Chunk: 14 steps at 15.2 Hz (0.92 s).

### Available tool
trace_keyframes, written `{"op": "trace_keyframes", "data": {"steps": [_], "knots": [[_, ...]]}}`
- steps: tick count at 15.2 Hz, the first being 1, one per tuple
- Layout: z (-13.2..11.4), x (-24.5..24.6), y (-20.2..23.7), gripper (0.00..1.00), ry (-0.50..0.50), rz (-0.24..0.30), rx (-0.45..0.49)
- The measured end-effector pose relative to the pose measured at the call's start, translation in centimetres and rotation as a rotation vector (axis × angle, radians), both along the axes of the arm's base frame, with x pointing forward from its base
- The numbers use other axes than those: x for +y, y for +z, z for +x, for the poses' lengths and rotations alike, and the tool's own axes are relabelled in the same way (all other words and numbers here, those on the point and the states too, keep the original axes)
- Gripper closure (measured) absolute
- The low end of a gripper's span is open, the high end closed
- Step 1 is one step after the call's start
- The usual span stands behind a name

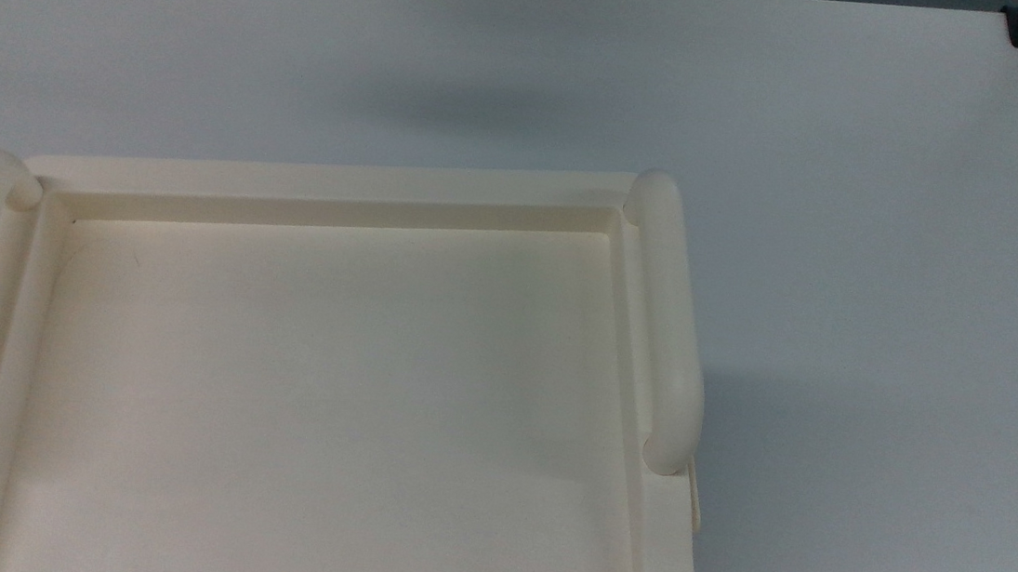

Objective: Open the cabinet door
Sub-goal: 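Move the gripper toward the cream cabinet's door edge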

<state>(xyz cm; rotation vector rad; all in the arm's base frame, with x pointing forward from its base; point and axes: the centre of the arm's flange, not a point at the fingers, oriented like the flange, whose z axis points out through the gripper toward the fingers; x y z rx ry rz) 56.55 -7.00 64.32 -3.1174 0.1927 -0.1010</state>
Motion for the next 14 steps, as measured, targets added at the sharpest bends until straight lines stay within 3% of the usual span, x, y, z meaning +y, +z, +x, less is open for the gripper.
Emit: {"op": "trace_keyframes", "data": {"steps": [14], "knots": [[0.2, 0.5, -1.4, 0.0, 0.025, -0.006, 0.047]]}}
